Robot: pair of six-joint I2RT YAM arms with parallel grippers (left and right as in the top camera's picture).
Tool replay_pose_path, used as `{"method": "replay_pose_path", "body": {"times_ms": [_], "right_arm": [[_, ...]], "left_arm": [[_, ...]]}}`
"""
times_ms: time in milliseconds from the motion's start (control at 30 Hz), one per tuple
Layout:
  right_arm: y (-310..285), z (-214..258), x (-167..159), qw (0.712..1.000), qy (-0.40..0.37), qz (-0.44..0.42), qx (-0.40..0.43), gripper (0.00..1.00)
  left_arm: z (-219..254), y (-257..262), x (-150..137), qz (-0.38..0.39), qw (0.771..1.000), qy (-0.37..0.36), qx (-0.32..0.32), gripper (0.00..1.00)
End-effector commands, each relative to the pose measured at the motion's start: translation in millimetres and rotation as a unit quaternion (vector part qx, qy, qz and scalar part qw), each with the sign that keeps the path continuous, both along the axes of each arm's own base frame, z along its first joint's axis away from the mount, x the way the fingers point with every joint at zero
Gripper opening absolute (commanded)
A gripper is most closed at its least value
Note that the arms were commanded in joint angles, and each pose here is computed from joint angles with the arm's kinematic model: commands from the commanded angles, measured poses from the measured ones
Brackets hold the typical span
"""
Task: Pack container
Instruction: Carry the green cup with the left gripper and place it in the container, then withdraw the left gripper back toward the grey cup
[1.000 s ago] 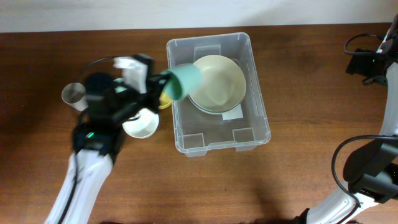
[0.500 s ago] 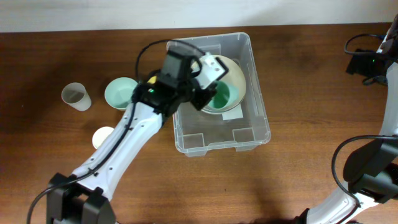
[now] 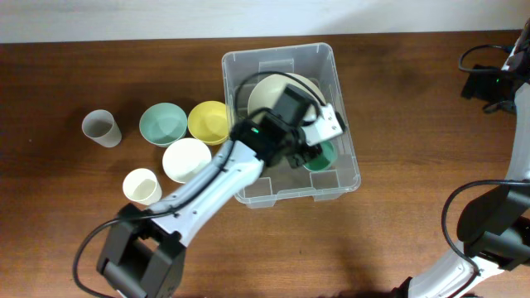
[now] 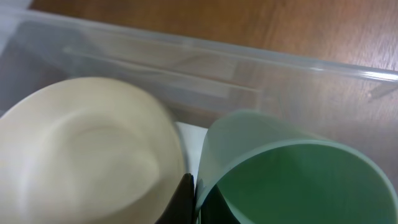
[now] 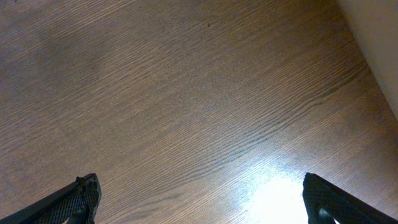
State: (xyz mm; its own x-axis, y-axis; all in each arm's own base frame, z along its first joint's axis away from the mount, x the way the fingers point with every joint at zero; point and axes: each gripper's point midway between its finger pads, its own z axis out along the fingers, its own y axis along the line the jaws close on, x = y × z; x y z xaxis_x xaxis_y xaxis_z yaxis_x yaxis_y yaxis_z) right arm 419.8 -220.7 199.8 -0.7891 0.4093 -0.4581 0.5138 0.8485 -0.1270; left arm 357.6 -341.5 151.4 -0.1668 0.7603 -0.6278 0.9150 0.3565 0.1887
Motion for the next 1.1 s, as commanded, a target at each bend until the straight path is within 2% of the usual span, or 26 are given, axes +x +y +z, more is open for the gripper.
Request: {"method": "replay_pose_path", "body": {"times_ms": [0,467,500,533,567,600,700,733,833,967,1067], "right_arm": [[-4,0,-1,1.000,0.001,-0.009,-0.005,0.99],[-4,0,-1,1.000,0.001,-0.009,-0.005,0.99],[-4,0,-1,1.000,0.001,-0.009,-0.005,0.99],[-4,0,-1,1.000,0.001,-0.009,-0.005,0.99],[-4,0,-1,1.000,0.001,-0.009,-0.005,0.99],[-4,0,-1,1.000,0.001,-0.009,-0.005,0.99],[-4,0,-1,1.000,0.001,-0.009,-0.005,0.99],[-4,0,-1,1.000,0.001,-0.009,-0.005,0.99],[-4,0,-1,1.000,0.001,-0.009,-0.005,0.99],[-4,0,-1,1.000,0.001,-0.009,-0.005,0.99],[-4,0,-1,1.000,0.001,-0.009,-0.005,0.99]], "left_arm": [[-4,-8,-2,-0.013,0.999,-0.031,0.032,0.01],[-42,-18,-20,-0.032,0.997,0.001,0.073,0.01],[-42,-18,-20,-0.033,0.997,0.001,0.073,0.05],[-42,-18,-20,-0.033,0.997,0.001,0.073,0.22],[-42,-18,-20,-0.033,0.997,0.001,0.073,0.30],[-42,-18,-20,-0.033,0.997,0.001,0.073,0.32],[-42,-19,-20,-0.033,0.997,0.000,0.072,0.57],[-40,-19,-18,-0.031,0.997,-0.004,0.070,0.61],[-28,-18,-7,-0.009,0.997,-0.024,0.071,0.64],[17,-7,29,0.087,0.993,-0.058,0.052,0.69],[54,5,46,0.137,0.989,-0.057,0.021,0.72]]}}
